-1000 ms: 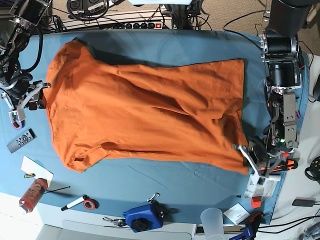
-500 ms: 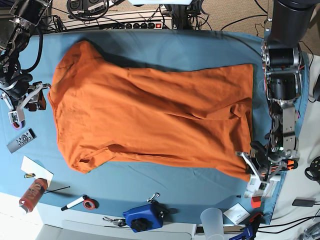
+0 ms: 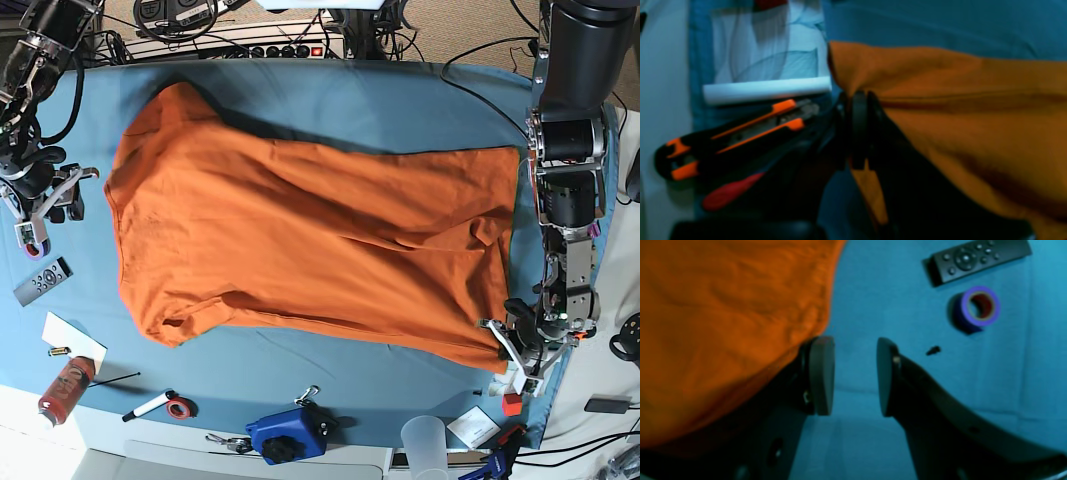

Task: Layout the t-shirt on the table in an organized manner, then fold the t-shirt properly
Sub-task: 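Grasp the hem corner with the left gripper and drag it outward, then release the hem and move the left gripper back to the shirt edge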

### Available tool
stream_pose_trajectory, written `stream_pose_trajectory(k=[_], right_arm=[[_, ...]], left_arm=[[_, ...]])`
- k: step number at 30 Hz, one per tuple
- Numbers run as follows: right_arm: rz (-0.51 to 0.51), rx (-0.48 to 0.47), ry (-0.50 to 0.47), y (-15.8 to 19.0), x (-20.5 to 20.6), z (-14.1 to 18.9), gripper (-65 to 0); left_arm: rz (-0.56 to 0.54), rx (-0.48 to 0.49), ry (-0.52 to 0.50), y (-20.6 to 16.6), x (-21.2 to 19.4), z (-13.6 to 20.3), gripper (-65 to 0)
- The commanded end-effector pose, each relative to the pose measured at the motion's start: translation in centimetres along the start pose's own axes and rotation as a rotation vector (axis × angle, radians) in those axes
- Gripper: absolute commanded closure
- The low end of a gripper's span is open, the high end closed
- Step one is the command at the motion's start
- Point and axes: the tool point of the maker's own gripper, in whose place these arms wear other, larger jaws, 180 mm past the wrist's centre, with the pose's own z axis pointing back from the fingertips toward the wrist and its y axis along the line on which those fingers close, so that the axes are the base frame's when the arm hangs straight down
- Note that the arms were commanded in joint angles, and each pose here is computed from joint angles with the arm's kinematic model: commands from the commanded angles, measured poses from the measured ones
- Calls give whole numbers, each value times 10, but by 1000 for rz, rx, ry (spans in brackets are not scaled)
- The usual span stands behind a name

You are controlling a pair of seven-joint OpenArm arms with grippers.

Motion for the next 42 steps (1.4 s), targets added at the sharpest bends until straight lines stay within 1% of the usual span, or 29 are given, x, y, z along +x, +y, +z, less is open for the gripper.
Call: stream_pose_trajectory(k=[1, 3, 5, 6, 8, 10, 11, 12, 13, 14, 15, 16, 20, 22, 23, 26, 27, 29, 31, 34, 37, 42], right_arm=[[22, -19, -53, -8, 17, 6, -215], [22, -19, -53, -8, 17, 6, -215], [22, -19, -54, -8, 17, 6, -215], [22, -19, -55, -8, 17, 6, -215], [22, -19, -60, -8, 18, 6, -215], [22, -19, -88, -8, 23, 6, -215], [21, -19, -97, -8, 25, 7, -215], [15, -24, -103, -9, 26, 7, -215], [-1, -34, -107, -11, 27, 7, -215], [-18, -46, -110, -14, 29, 7, -215], [-27, -54, -114, -16, 32, 7, -215], [-31, -58, -123, -17, 35, 7, -215], [-33, -64, -143, -19, 44, 8, -215], [-34, -64, -146, -20, 45, 8, -215], [-34, -64, -144, -20, 45, 8, -215], [-38, -61, -128, -18, 42, 7, -215], [-42, -58, -127, -17, 41, 6, -215], [-50, -52, -124, -14, 39, 5, -215], [-60, -45, -126, -11, 37, 3, -215], [-74, -34, -125, -5, 35, 0, -215], [-77, -31, -115, -4, 33, 0, -215], [-75, -31, -94, -4, 29, -1, -215]], left_arm=[[0, 58, -90, 23, 37, 10, 0], [12, 109, -86, 41, 36, 14, 0], [9, 130, -83, 53, 35, 19, 0], [2, 117, -83, 55, 34, 22, 0], [-16, 56, -89, 52, 35, 25, 0], [-36, -11, -101, 46, 37, 29, 0], [-40, -43, -110, 42, 38, 30, -58], [-37, -64, -119, 40, 40, 32, -135], [-27, -81, -130, 37, 42, 32, -207], [-15, -94, -141, 35, 44, 33, -265], [1, -103, -153, 34, 46, 33, -302], [23, -116, -161, 32, 48, 34, -312], [116, -222, -109, 12, 51, 42, -311], [131, -285, -72, -2, 55, 51, -308], [126, -313, -51, -8, 56, 56, -299], [72, -395, 20, -27, 57, 73, -234], [50, -417, 45, -33, 56, 79, -222], [9, -452, 84, -44, 52, 90, -220], [-42, -455, 112, -51, 45, 99, -221], [-100, -417, 137, -57, 28, 110, -221], [-135, -344, 192, -59, -4, 116, -221], [-182, -280, 267, -72, -64, 133, -221]])
